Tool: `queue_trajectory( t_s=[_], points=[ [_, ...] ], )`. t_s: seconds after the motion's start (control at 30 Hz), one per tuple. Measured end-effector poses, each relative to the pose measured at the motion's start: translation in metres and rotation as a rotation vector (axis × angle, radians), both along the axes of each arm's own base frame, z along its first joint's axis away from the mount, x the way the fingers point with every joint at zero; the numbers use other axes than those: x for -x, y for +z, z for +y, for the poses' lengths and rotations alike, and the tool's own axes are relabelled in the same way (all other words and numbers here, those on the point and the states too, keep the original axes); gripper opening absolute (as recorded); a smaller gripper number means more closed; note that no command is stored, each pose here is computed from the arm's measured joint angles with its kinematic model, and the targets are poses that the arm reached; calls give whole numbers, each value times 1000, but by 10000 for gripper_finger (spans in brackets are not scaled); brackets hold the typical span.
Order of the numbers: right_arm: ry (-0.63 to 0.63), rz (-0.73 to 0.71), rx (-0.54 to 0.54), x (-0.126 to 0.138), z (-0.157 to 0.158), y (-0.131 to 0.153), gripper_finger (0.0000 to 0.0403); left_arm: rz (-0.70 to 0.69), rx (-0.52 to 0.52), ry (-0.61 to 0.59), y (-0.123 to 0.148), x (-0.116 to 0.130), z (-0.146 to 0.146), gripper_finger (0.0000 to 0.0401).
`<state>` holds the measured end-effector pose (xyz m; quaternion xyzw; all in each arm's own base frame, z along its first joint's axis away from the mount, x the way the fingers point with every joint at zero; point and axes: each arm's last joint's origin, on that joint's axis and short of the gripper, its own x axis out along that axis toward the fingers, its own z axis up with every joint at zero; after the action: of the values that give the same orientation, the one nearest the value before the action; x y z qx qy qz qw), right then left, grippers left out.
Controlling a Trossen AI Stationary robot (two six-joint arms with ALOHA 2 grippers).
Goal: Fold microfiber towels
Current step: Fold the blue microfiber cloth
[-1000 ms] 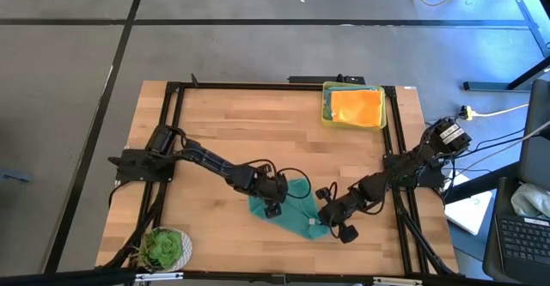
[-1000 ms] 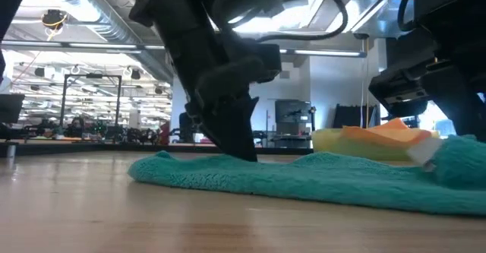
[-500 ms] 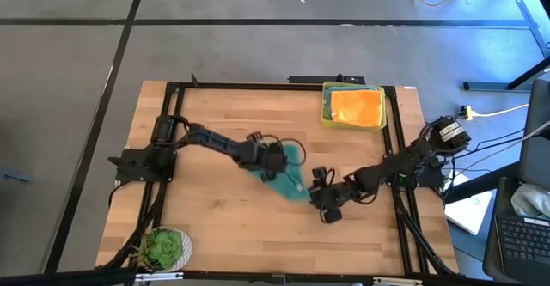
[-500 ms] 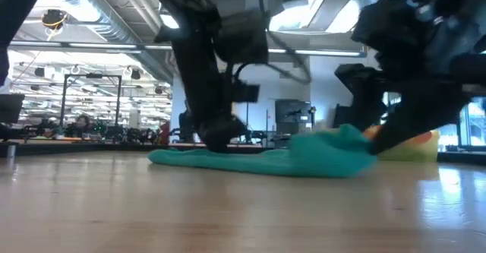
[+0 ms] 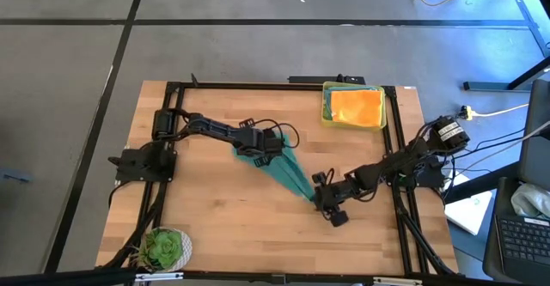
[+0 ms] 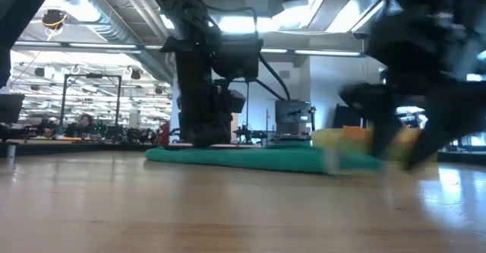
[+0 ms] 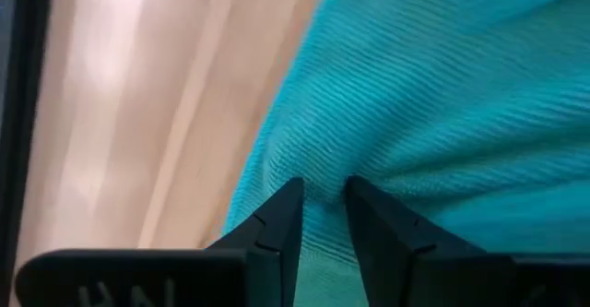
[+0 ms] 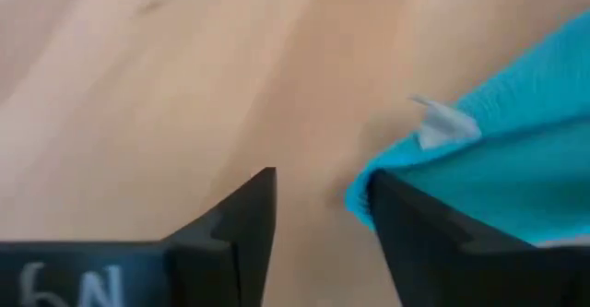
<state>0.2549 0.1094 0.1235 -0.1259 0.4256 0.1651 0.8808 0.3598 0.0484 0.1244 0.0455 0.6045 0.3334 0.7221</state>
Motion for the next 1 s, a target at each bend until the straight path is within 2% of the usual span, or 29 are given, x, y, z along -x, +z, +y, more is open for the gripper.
queue_trajectory(
  t_s=[0.13,0.3,0.47,0.63,0.73,0.9,1.0],
  points=[
    [-7,84,-96,19,4,-16,129,3,28,-3,8,4,-4,85],
    [-65,65,-63,29,3,-23,94,-47,19,-22,17,2,-15,85],
    [0,3,-31,21,9,-13,89,-67,88,-67,19,0,-31,85],
    [13,-31,-17,15,11,-4,99,-83,157,-108,18,0,-59,85],
    [-36,-47,104,14,8,-4,108,-111,176,-144,19,-1,-79,85],
    [-216,-210,468,8,-5,5,113,-142,247,-143,18,3,-110,85],
    [-265,-254,573,3,-16,8,111,-144,288,-146,15,12,-135,85]
  ],
)
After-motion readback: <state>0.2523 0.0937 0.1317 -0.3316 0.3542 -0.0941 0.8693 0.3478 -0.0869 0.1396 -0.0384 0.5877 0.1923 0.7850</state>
